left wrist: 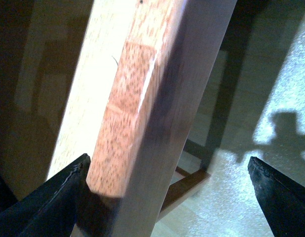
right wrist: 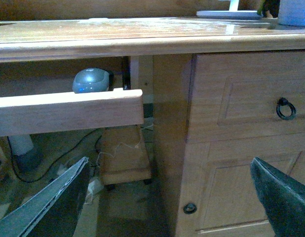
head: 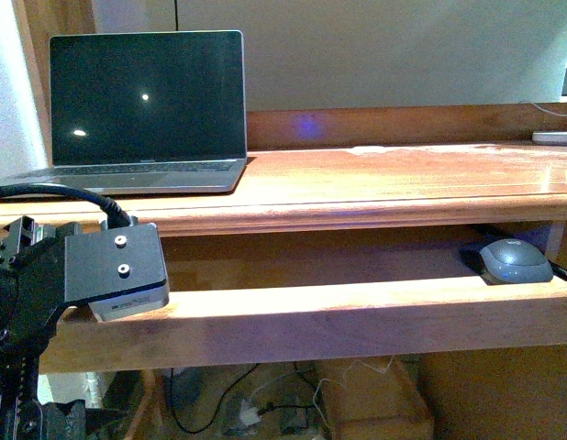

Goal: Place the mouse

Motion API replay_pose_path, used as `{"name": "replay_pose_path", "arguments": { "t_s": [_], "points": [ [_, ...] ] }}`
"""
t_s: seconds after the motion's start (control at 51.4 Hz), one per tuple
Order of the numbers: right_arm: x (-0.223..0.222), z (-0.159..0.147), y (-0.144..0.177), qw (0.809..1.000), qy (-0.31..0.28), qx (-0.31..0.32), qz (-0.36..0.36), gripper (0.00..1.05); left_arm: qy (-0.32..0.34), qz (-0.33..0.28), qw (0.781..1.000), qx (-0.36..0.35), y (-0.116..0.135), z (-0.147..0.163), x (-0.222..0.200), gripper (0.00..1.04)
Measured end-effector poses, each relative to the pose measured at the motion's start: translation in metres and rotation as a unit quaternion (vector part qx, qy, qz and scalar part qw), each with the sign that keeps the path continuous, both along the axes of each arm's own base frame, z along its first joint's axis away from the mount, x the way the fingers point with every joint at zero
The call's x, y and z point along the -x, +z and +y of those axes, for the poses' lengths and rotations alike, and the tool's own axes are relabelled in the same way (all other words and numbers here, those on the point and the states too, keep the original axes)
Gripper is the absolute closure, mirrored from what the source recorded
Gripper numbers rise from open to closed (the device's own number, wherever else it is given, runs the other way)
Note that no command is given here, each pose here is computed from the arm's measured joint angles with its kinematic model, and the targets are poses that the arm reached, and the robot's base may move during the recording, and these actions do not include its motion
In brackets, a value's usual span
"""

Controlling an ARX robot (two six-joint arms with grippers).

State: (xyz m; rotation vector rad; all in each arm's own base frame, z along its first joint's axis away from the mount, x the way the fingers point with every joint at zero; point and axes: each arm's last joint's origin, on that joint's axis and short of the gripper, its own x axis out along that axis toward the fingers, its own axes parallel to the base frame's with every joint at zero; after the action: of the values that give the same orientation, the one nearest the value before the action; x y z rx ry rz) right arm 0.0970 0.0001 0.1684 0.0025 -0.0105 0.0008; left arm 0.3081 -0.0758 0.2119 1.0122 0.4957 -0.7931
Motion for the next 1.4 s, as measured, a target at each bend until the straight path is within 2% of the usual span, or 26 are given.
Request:
{"name": "replay_pose_path", "arguments": {
  "t_s": [0.797, 1.011, 1.128, 1.4],
  "points": [
    [0.0, 0.0, 0.0, 1.0, 0.0, 0.0, 0.0, 0.07, -0.006, 0.092, 0.991, 0.097, 0.012, -0.053, 0.072, 0.08],
    [0.0, 0.0, 0.0, 1.0, 0.0, 0.0, 0.0, 0.07, 0.001, 0.079, 0.987, 0.141, 0.018, -0.059, 0.076, 0.08],
    [0.0, 0.0, 0.0, 1.0, 0.0, 0.0, 0.0, 0.07, 0.021, 0.06, 0.984, 0.164, 0.028, -0.053, 0.071, 0.08],
    [0.0, 0.0, 0.0, 1.0, 0.0, 0.0, 0.0, 0.07, 0.034, 0.015, 0.969, 0.245, 0.075, -0.048, 0.072, 0.08]
  ]
}}
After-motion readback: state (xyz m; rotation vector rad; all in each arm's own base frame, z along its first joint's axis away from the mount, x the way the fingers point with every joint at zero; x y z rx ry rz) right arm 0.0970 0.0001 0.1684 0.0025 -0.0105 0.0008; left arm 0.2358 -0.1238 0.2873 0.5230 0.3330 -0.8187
